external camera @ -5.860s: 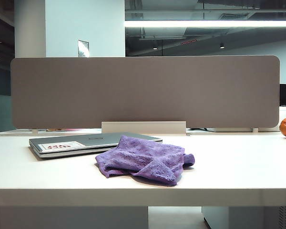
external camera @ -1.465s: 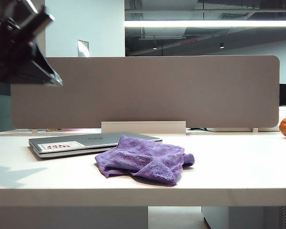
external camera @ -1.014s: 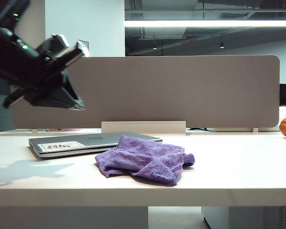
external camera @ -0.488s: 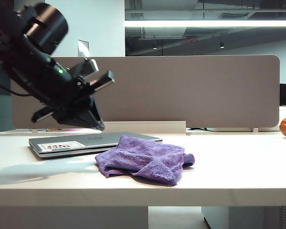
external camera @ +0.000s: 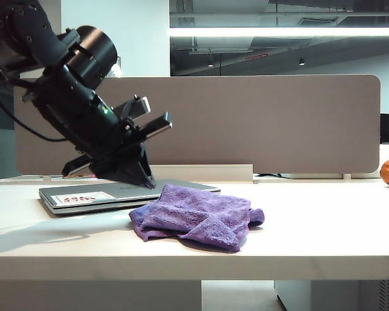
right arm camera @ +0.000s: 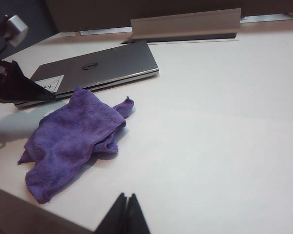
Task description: Pick up the purple rag and put it over the laptop.
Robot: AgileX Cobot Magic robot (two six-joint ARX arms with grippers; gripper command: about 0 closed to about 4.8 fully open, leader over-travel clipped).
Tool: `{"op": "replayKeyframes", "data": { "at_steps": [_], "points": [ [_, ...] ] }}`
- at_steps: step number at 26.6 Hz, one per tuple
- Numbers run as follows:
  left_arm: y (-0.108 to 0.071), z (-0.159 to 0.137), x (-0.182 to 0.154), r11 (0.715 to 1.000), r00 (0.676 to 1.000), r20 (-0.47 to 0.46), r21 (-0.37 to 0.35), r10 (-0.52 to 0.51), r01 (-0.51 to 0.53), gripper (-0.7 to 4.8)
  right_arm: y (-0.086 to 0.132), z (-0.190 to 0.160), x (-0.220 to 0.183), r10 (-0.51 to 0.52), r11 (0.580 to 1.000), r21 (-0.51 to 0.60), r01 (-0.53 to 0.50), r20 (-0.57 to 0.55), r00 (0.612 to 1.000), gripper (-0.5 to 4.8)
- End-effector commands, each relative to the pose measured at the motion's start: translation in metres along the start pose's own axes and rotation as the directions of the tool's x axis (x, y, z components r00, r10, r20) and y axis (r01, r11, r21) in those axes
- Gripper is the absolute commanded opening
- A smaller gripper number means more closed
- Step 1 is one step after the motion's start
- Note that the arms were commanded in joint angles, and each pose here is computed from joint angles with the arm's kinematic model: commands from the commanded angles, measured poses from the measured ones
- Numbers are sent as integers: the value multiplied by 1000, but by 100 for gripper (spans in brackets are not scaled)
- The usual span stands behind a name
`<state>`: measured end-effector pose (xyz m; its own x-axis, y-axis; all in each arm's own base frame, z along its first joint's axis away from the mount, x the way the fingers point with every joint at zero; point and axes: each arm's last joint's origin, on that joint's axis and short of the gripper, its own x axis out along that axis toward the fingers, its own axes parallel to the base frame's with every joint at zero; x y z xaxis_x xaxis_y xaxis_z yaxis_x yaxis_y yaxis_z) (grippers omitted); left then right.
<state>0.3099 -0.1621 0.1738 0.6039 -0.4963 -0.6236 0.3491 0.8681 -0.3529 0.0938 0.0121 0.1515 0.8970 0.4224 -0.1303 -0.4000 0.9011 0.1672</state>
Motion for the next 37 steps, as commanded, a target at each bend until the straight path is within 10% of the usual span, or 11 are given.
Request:
{"op": "replayKeyframes", "data": {
  "at_steps": [1, 8, 14, 28, 32, 37],
  "points": [
    [2, -2, 6, 1000, 1000, -1, 7, 17, -17, 236, 0, 1, 0, 4, 1000, -7, -3, 15, 1000, 22],
    [3, -5, 7, 1000, 999, -30, 3, 25, -25, 271, 0, 1, 0, 4, 1000, -6, -4, 14, 1000, 22],
    [4, -8, 7, 999, 998, -58, -1, 34, -34, 465, 0, 1, 0, 4, 1000, -7, -4, 14, 1000, 22],
    [-9, -30, 27, 999, 989, -149, 32, 21, -17, 466, 0, 1, 0, 4, 1000, -6, -4, 14, 1000, 22],
    [-12, -36, 32, 999, 985, -169, 40, 22, -16, 430, 0, 1, 0, 4, 1000, -6, -4, 14, 1000, 22],
    [-14, -36, 32, 999, 986, -165, 44, 24, -17, 217, 0, 1, 0, 4, 1000, -6, -4, 14, 1000, 22]
  ]
}}
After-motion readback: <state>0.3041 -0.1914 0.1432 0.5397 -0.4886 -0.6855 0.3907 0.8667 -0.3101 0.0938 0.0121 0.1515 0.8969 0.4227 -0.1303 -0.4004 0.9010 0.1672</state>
